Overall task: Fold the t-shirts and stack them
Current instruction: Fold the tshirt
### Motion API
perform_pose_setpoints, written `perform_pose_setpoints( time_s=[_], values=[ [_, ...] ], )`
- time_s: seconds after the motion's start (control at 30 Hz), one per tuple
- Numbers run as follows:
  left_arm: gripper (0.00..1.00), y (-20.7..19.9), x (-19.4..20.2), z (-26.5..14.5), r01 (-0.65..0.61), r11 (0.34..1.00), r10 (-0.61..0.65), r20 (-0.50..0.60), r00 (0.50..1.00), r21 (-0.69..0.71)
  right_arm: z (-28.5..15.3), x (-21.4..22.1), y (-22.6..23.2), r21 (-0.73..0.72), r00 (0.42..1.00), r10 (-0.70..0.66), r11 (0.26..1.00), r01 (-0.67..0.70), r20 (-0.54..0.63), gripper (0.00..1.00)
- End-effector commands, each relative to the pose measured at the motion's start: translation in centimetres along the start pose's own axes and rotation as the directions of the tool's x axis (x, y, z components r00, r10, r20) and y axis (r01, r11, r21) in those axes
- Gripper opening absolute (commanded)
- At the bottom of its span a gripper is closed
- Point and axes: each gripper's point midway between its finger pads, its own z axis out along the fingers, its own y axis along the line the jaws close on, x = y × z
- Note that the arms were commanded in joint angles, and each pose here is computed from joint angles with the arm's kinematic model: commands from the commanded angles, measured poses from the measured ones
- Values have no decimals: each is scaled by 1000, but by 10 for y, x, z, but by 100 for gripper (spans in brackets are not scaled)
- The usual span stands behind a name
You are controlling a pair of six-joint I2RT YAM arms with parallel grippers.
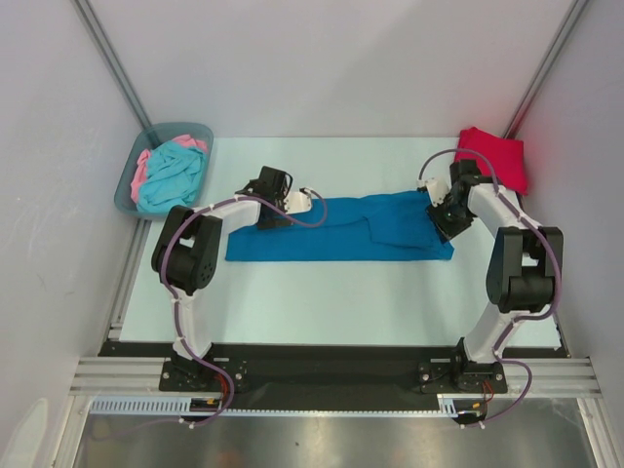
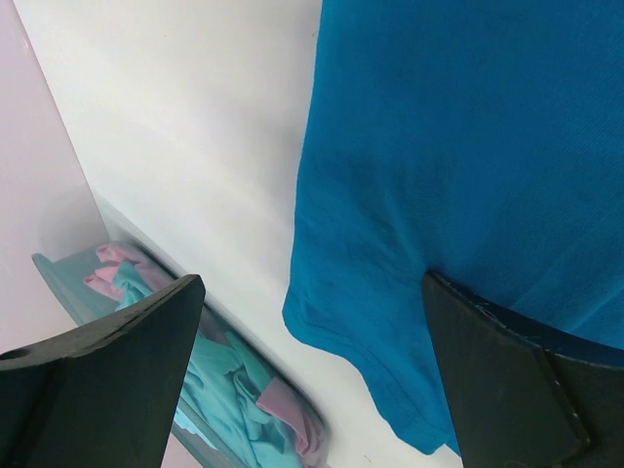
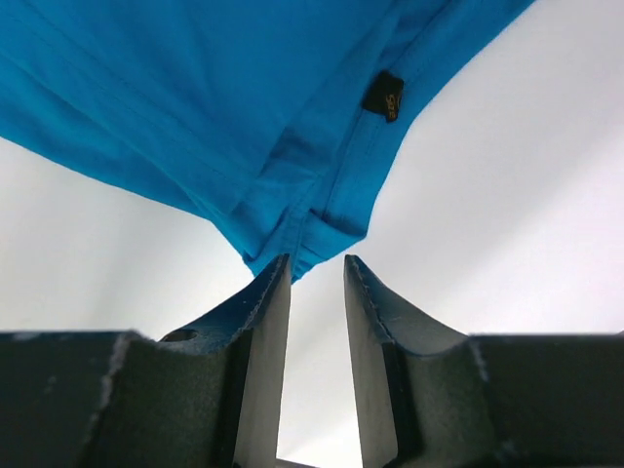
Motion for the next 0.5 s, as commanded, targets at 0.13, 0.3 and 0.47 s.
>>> perform_pose_setpoints(
  time_s=[0.13, 0.3, 0.47],
  values=[
    [100, 21, -13, -9, 9, 999, -7, 47, 999, -36, 13, -4, 4, -108, 995, 100, 989, -98, 17, 33],
    [100, 22, -12, -9, 3, 999, -1, 40, 999, -38, 15, -15, 13, -177, 994, 108, 979, -101, 31, 33],
    [100, 25, -14, -9, 3, 999, -2, 41, 999, -40, 20, -17, 13, -183, 992, 120, 977, -113, 32, 33]
  ],
)
